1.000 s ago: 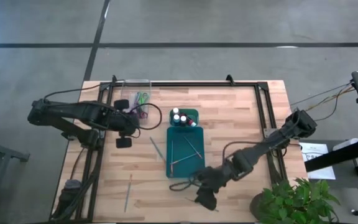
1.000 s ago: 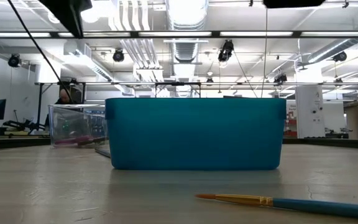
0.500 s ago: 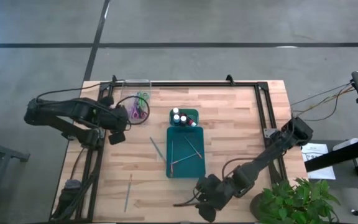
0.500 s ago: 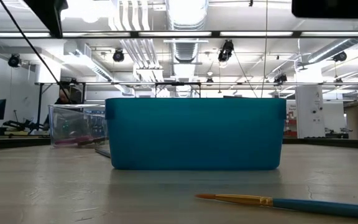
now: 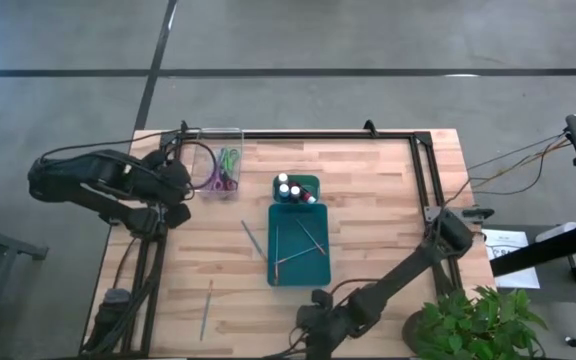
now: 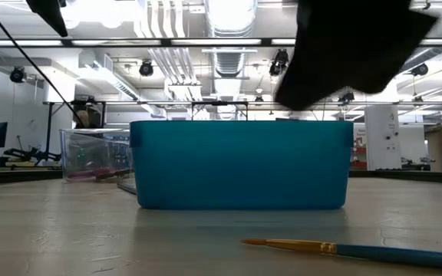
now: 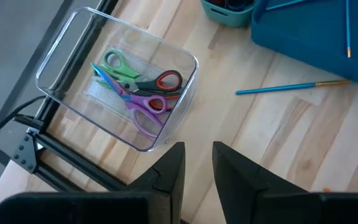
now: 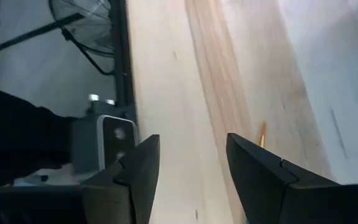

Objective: Pick & Place Paint Supplies
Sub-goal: Put the blue paintbrush into the blue bin

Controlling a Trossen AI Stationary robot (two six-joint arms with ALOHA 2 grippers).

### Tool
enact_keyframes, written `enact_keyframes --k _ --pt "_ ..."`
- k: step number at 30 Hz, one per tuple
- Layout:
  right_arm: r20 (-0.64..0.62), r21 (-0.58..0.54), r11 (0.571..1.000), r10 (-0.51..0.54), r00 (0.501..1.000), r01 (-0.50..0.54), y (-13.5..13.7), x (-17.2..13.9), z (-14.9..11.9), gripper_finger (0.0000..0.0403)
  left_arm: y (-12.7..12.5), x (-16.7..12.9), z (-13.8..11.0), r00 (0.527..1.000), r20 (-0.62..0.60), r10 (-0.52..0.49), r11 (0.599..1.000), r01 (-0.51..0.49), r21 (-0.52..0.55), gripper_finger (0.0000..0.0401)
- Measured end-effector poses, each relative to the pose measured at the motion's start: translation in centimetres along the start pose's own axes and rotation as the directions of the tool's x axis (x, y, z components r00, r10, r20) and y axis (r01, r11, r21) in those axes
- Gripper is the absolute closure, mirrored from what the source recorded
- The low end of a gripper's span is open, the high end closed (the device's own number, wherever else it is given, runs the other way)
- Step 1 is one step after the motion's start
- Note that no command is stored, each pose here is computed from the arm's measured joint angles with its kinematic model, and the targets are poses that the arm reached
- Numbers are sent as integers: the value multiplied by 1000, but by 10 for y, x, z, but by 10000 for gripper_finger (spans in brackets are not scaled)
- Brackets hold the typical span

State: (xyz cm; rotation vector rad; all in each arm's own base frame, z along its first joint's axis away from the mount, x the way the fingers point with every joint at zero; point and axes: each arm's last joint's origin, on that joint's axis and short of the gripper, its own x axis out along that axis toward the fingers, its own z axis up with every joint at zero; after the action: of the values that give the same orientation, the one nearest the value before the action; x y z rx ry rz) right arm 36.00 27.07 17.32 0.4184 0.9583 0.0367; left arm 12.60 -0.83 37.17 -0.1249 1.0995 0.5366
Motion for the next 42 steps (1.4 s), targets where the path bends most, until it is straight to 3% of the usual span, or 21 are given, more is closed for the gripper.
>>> enact_keyframes --k 5,12,23,37,42 --pt "-12 36 998 -48 999 49 -4 19 -7 222 1 -1 -1 1000 6 -4 1000 4 -5 313" --pt "33 82 983 -165 986 161 -13 18 -11 222 0 0 0 1000 4 -3 1000 3 -4 313" --pt "9 76 979 -191 981 190 -15 16 -16 226 -1 1 1 1000 5 -3 1000 3 -5 313" --pt "6 78 978 -193 981 192 -17 18 -22 315 -1 1 1 1000 6 -4 1000 4 -5 313" --pt "-3 114 974 -198 980 197 -19 20 -25 326 -1 1 1 1000 5 -4 1000 4 -5 313"
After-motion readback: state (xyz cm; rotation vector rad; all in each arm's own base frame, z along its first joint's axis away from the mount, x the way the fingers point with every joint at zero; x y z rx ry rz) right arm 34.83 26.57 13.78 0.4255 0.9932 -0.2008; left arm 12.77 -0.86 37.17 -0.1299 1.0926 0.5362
